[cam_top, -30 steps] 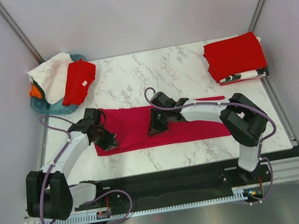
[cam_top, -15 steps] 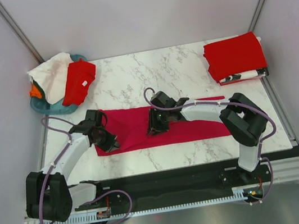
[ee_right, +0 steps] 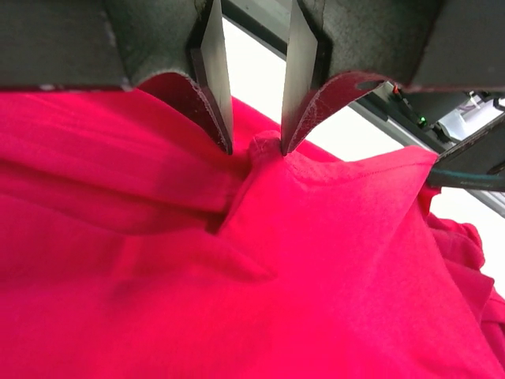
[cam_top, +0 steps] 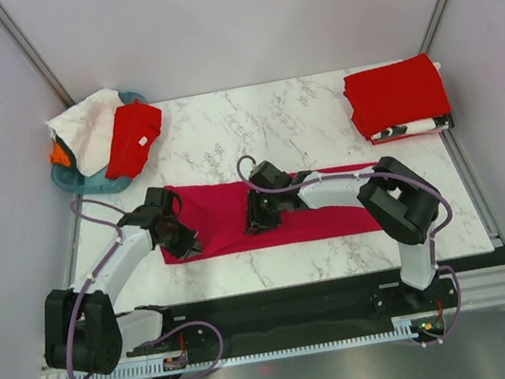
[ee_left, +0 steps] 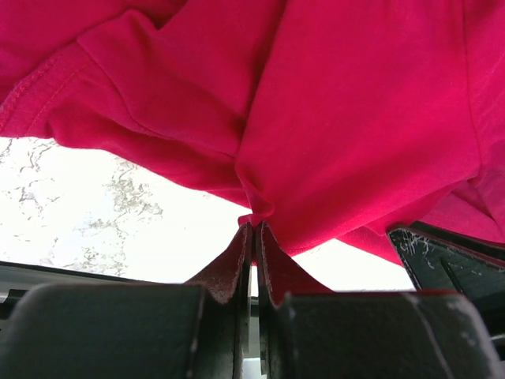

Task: Fold and stack the t-shirts
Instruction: Fold the tshirt

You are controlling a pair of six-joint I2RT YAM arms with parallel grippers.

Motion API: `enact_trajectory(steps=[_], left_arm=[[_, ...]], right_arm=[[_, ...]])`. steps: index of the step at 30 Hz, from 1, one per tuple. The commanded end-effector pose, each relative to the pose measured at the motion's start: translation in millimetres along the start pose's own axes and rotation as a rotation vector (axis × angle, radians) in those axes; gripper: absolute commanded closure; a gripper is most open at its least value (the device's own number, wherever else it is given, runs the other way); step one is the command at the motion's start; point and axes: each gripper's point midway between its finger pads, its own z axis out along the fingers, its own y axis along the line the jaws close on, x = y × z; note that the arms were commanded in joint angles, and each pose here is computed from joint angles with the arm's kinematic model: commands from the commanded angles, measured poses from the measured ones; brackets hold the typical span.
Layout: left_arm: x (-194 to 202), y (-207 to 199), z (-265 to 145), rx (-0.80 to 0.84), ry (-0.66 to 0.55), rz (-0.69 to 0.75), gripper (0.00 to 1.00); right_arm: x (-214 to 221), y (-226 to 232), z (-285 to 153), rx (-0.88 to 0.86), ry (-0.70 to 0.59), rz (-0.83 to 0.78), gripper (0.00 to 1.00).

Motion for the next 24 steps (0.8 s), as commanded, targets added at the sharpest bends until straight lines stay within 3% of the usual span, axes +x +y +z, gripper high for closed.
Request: enact_trajectory(steps=[1,7,11,12,13,18,24], left_arm=[[2,-3,3,0.011,0.006,-0.030,0.92],[1,-4,5,0.014,0.006,-0.031,0.92],[2,-5,6,0.014,0.012,-0.035,0.92],[2,-5,7,0.017,0.016,-0.036,0.92],[2,-6,7,0.021,0.016,-0.037,0.92],[5,-5,8,0.028,0.024,-0.055,0.92],[8,-1,8,0.030,0.015,-0.088,0.92]], right_arm=[[-8,14,4,-0.044,-0.023,-0.015,0.62],[-6,15,5,-0.055,-0.014,-0.013,0.68],[-5,17,6,-0.067,0.003,-0.016,0.84],[-4,18,6,-0.072,0.010,-0.016,0.95],[-4,18,4,-0.074,0.014,-0.009,1.00],[-13,21,-16,-0.091,0.010,0.015,1.00],[-14,22,-25,-0.146,0.105,0.014,1.00]])
